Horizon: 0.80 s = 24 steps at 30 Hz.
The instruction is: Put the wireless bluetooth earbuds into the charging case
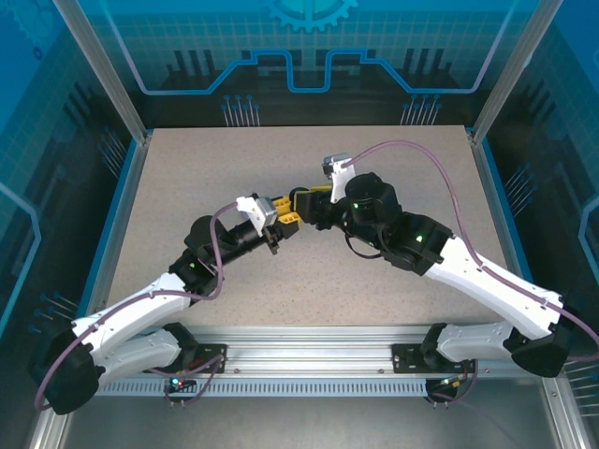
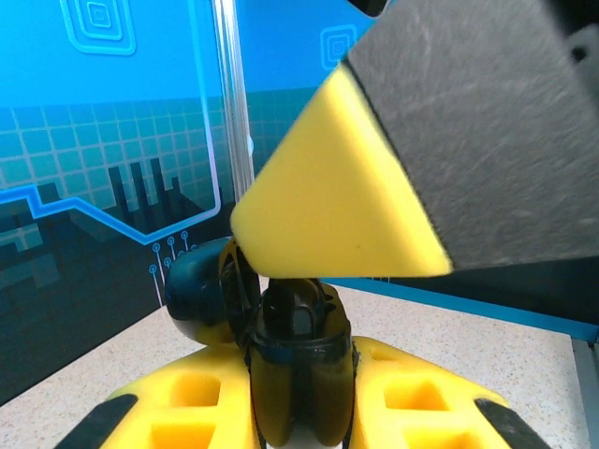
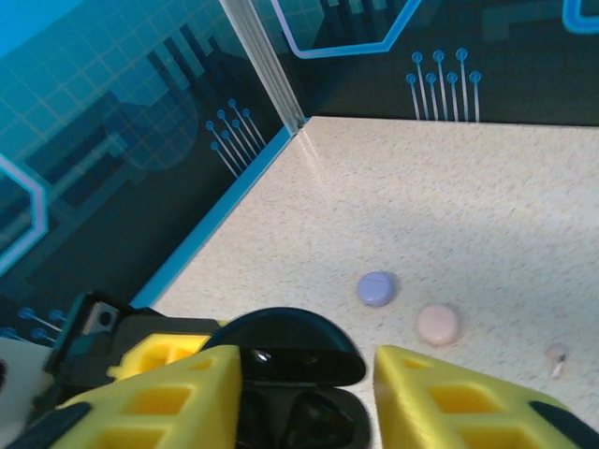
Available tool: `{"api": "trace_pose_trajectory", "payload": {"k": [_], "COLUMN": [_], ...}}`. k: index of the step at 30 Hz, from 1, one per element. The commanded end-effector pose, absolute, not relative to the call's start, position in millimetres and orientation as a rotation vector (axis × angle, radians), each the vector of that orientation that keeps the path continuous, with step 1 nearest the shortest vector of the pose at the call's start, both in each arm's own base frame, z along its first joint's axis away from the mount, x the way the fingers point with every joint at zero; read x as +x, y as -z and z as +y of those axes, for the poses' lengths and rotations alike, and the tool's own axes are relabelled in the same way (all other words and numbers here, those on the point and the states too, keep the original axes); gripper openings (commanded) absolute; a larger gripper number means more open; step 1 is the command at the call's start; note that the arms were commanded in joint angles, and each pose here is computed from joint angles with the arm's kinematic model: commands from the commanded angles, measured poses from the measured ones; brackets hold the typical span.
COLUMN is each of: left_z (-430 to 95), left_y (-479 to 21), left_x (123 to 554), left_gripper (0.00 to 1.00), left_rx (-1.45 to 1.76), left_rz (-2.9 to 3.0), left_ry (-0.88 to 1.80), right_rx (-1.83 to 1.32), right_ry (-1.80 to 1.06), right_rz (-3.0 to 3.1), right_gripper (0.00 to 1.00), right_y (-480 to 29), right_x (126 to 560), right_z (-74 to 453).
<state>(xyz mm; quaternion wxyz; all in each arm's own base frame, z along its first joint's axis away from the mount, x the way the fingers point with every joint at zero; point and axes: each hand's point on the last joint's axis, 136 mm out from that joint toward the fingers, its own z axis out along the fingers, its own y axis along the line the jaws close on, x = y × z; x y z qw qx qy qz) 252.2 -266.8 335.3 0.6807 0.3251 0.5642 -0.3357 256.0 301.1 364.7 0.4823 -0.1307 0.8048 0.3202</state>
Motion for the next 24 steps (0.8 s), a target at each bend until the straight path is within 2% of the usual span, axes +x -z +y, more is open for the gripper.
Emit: {"api": "trace_pose_trajectory", "payload": {"k": [1, 6, 10, 16, 19, 24], "left_z": [-264, -264, -264, -264, -264, -265], "left_y": [-369, -365, -361, -356, -352, -346], "left_x": [248, 248, 248, 246, 246, 246], "left_gripper": [0.00, 0.00, 0.00, 0.00, 0.00, 0.00], "left_rx": [0.693, 0.690, 0.692, 0.699, 0.702, 0.711], "left_rz": [1.158, 1.165, 1.173, 1.180, 1.190, 1.210], "left_ry": [0.752, 0.757, 0.760, 0.764, 0.764, 0.773], "right_rx": [-0.313, -0.278, -0.214, -0.116, -0.125, -0.225], "right_ry": [-0.823, -0.852, -0.857, -0.892, -0.915, -0.932], "right_rz": [1.973, 1.935, 1.899, 1.958, 2.045, 2.192], "right_gripper": [0.51, 0.64, 0.69, 0.70, 0.64, 0.32], "right_y": [-377, -400, -419, -420, -407, -385], "right_x": [254, 258, 261, 279, 293, 311], "right_z": [305, 298, 277, 249, 250, 273]}}
